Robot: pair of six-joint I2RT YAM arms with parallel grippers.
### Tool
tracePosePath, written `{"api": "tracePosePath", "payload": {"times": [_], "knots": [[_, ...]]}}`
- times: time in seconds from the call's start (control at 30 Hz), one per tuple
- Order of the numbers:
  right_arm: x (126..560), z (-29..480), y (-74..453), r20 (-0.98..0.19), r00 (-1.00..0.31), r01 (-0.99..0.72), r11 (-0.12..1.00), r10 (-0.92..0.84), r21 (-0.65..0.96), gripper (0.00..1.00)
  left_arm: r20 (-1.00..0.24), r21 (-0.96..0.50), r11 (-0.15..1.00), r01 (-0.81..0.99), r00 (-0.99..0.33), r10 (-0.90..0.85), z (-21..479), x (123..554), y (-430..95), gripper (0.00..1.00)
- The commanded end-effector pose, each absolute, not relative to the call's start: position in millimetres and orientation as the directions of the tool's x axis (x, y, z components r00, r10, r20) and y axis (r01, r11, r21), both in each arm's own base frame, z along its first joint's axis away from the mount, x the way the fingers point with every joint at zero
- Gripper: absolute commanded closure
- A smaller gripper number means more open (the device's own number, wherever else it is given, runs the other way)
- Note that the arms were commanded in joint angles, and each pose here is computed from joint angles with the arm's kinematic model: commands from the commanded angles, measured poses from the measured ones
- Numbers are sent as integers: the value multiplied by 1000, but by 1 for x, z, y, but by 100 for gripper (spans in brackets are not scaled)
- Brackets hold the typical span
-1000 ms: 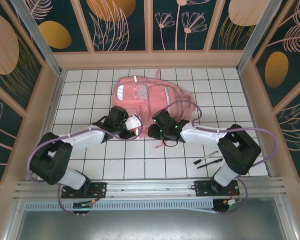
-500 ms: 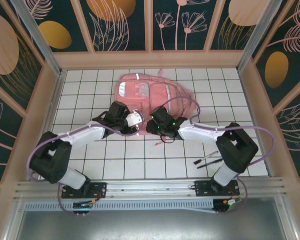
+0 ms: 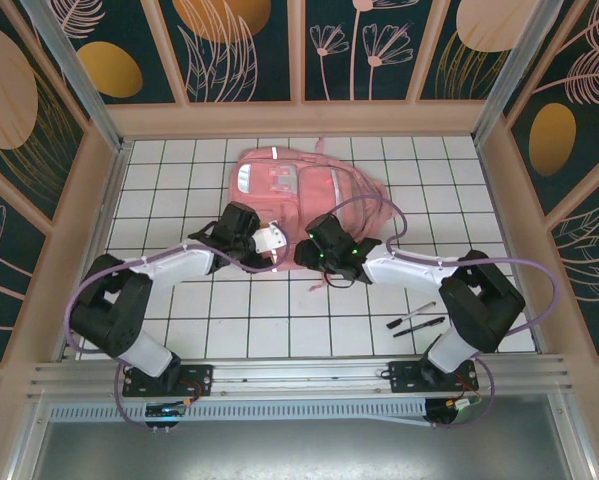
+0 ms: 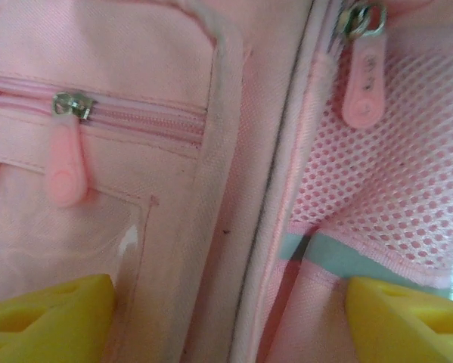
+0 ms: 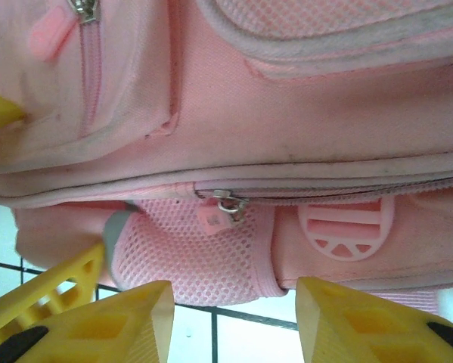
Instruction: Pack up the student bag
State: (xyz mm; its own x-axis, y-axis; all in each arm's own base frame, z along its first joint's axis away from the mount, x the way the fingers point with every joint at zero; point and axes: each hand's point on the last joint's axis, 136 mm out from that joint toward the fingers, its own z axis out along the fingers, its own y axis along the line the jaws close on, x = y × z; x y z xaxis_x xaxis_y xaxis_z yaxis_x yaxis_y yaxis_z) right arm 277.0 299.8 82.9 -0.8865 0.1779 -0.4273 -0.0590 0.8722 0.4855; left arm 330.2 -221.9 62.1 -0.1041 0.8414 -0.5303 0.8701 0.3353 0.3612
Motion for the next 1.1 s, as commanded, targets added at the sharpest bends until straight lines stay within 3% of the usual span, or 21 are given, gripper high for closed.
{"api": "tracePosePath", "payload": {"times": [0.0,0.1,0.23,0.47,0.57,0.83,0.87,0.97,1.07], "knots": [[284,86,308,-428,-882,-62,853,196,518,53,-515,444,425,789,-164,841,66,363,-212,29],[288,86,309,-427,-880,-47,857,207,513,54,-514,401,466,789,-228,827,65,373,-217,70],[299,82,304,-441,-871,-22,879,217,477,55,-559,288,457,841,-240,793,61,360,-234,100],[313,96,301,-482,-847,-16,895,225,447,55,-625,169,435,885,-245,741,73,330,-244,100],[314,93,301,-483,-850,-31,894,212,447,51,-644,137,446,885,-262,719,93,327,-247,100],[333,86,290,-562,-801,39,955,206,294,52,-688,47,403,914,-263,677,118,313,-260,100],[335,86,290,-571,-794,53,960,209,276,55,-696,49,400,915,-256,671,121,312,-261,100],[335,84,283,-578,-785,108,968,224,228,78,-692,74,397,915,-240,681,120,312,-258,100],[330,84,277,-567,-792,122,969,225,214,90,-654,124,410,904,-237,719,108,314,-247,100]]}}
